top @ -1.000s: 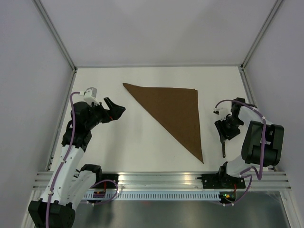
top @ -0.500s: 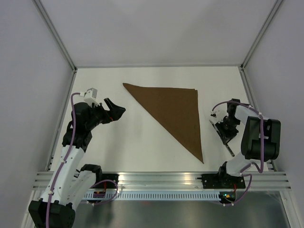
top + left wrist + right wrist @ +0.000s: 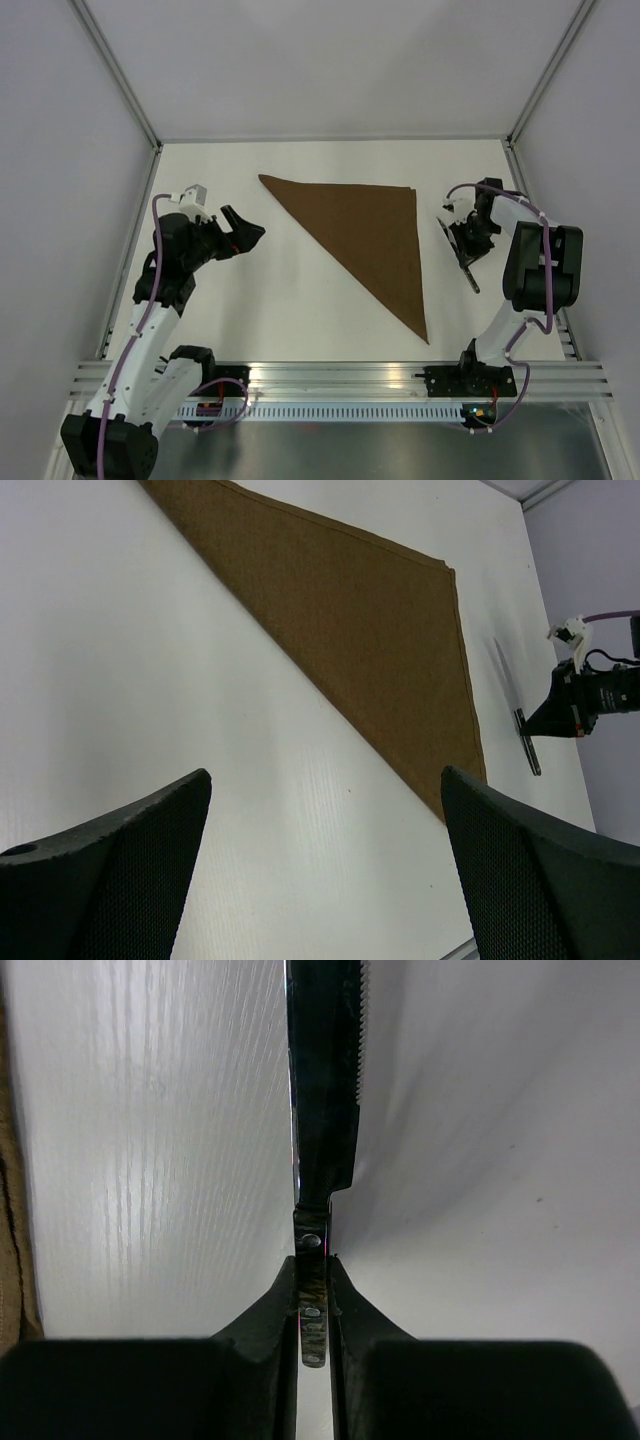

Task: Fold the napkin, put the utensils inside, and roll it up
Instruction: Grab a utensil with the right arm, then place the utensil onto the napkin

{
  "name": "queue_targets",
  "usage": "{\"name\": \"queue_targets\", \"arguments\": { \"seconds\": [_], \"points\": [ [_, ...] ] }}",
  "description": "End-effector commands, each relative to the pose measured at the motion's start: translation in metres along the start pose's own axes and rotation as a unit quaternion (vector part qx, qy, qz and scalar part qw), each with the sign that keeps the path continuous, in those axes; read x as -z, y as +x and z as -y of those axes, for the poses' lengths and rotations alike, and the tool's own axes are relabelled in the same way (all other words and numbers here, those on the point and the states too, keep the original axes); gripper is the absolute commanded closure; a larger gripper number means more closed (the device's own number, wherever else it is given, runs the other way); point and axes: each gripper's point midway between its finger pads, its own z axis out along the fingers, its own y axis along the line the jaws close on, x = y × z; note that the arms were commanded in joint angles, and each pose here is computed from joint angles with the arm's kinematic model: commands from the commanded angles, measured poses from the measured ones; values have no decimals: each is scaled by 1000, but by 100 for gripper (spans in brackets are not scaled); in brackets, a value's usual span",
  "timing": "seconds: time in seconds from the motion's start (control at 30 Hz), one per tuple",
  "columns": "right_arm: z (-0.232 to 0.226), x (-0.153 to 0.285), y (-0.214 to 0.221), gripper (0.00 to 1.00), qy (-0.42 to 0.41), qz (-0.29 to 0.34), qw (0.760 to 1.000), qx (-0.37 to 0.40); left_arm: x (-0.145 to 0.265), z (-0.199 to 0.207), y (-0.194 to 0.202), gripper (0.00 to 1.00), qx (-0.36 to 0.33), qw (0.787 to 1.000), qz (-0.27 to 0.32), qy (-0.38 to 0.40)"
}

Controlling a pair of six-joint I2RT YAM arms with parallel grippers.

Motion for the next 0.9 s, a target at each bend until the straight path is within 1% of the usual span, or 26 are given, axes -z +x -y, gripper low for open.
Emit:
{"name": "queue_targets", "arguments": {
  "seconds": [0.0, 0.1, 0.13, 0.27, 0.3, 0.37, 0.4, 0.47, 0.5, 0.53, 0.57, 0.6, 0.67, 0.7, 0.77, 0.8, 0.83, 0.87],
  "points": [
    [9, 20, -37, 100, 22, 63, 998, -14, 0, 6, -13, 0, 15, 1000, 16, 2],
    [8, 35, -49, 100, 22, 85, 996, -11, -2, 6, -14, 0, 17, 1000, 14, 0],
    [5, 38, -50, 100, 18, 83, 996, -10, -2, 6, -15, 0, 16, 1000, 14, 0],
    [-9, 56, -66, 99, 13, 96, 995, 14, -2, 8, -21, 0, 15, 1000, 15, -4],
    [-10, 65, -76, 100, 15, 108, 994, 21, -2, 8, -22, 0, 16, 1000, 14, -6],
    [-22, 71, -81, 100, 1, 100, 994, 35, 0, 13, -29, 0, 14, 1000, 16, -1],
    [-25, 81, -87, 100, -2, 103, 994, 40, 1, 17, -34, 0, 13, 1000, 20, 1],
    [-37, 83, -96, 99, -17, 96, 994, 55, 1, 20, -37, 0, 15, 1000, 19, 3],
    [-42, 92, -102, 99, -20, 96, 993, 59, 2, 24, -43, 0, 15, 1000, 23, 5],
    [-57, 88, -108, 100, -33, 86, 993, 76, 3, 25, -45, 0, 14, 1000, 23, 5],
    [-65, 97, -119, 100, -41, 96, 991, 85, 3, 25, -46, 0, 15, 1000, 22, 1],
    [-75, 91, -116, 100, -56, 75, 992, 89, 4, 29, -53, 0, 13, 1000, 27, 4],
    [-107, 94, -128, 100, -85, 77, 986, 119, 7, 32, -56, 0, 13, 1000, 27, 3],
    [-116, 92, -129, 100, -93, 69, 986, 120, 11, 37, -64, 0, 10, 999, 34, 6],
    [-144, 80, -138, 100, -108, 58, 982, 142, 15, 39, -67, 0, 10, 999, 33, 1],
    [-152, 77, -141, 100, -114, 55, 982, 142, 20, 45, -76, 0, 6, 999, 43, 4],
    [-170, 65, -142, 100, -121, 41, 979, 159, 22, 46, -79, 0, 2, 999, 46, 2],
    [-180, 63, -146, 100, -124, 43, 977, 167, 25, 47, -82, 0, 1, 999, 49, -3]
  ]
}}
